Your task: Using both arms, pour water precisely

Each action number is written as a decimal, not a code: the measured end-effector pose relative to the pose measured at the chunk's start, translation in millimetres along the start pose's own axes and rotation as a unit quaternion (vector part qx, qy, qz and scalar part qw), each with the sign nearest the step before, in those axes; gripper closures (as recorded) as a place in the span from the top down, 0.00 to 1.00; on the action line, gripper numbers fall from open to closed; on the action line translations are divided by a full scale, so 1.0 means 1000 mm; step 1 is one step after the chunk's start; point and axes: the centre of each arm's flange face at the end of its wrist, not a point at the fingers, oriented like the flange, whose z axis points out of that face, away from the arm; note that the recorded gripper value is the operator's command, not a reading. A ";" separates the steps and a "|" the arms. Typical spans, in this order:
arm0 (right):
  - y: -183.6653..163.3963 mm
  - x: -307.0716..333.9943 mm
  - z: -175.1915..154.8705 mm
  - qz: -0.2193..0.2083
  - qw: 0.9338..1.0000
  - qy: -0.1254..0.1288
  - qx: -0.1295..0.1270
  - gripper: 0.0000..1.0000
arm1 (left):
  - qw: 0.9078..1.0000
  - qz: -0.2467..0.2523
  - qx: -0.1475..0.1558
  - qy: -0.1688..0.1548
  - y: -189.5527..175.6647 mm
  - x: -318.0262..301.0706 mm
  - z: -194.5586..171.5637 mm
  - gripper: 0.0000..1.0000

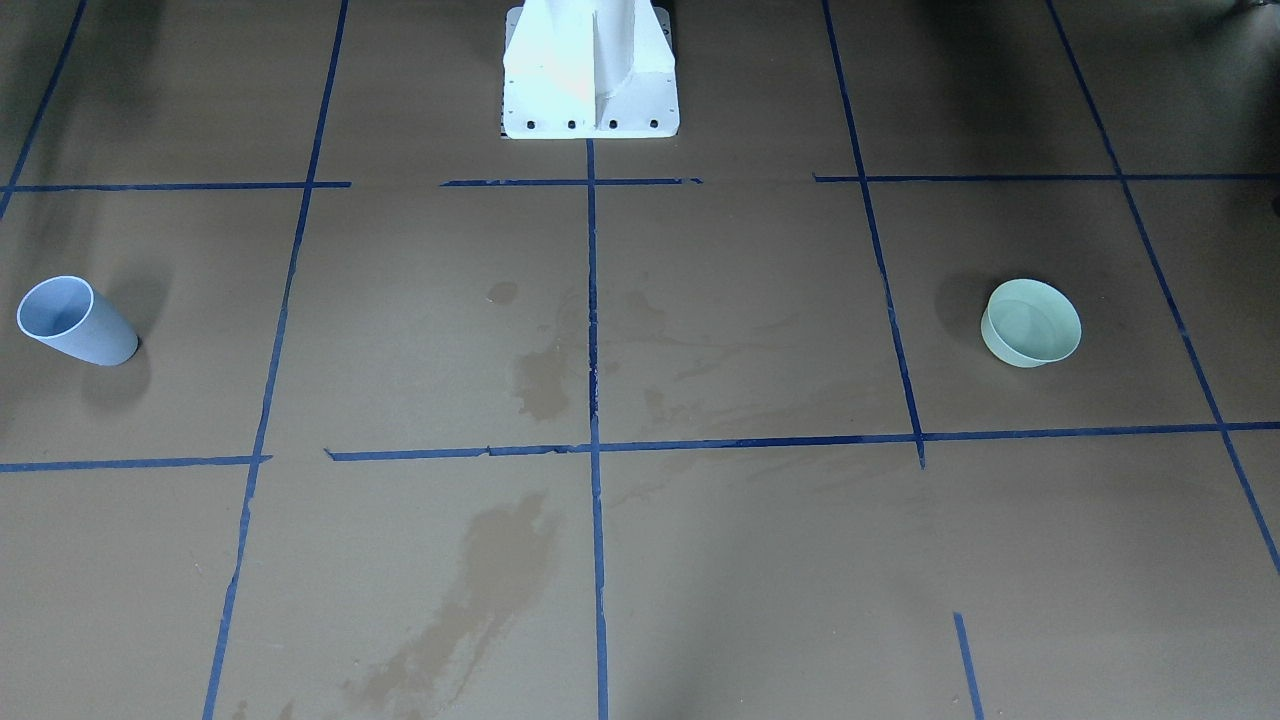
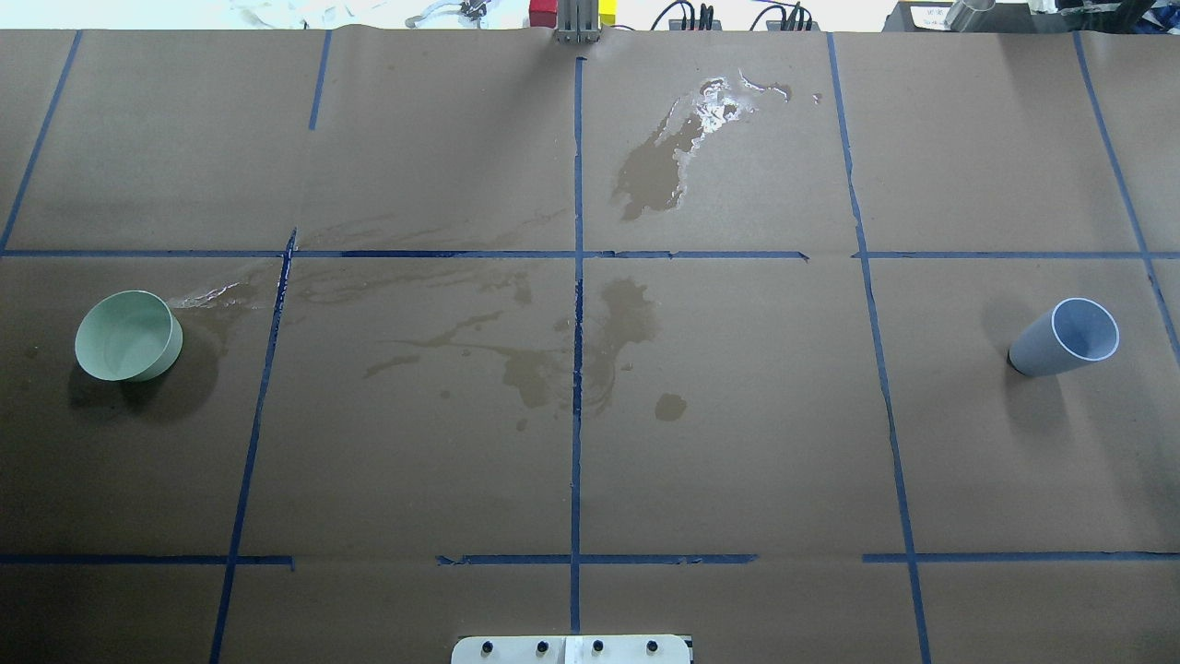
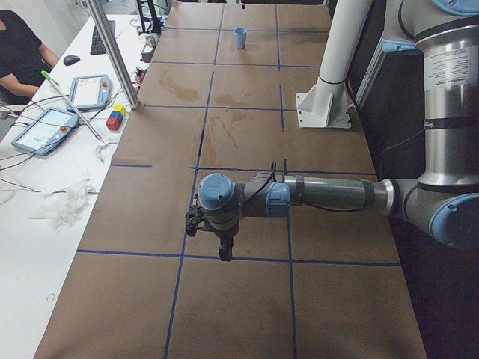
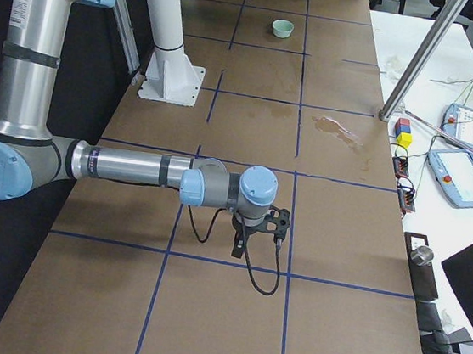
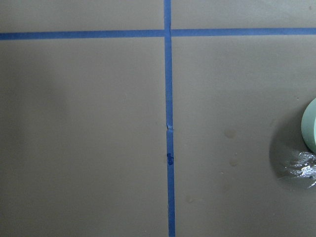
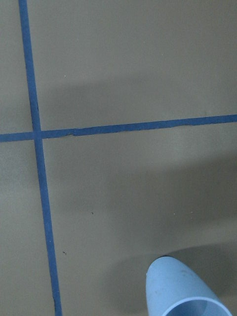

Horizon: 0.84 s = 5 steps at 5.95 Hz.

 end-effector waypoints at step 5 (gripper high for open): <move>0.001 -0.002 -0.002 0.000 1.000 -0.001 0.002 1.00 | 1.000 0.004 0.002 -0.009 -0.001 0.002 -0.001 1.00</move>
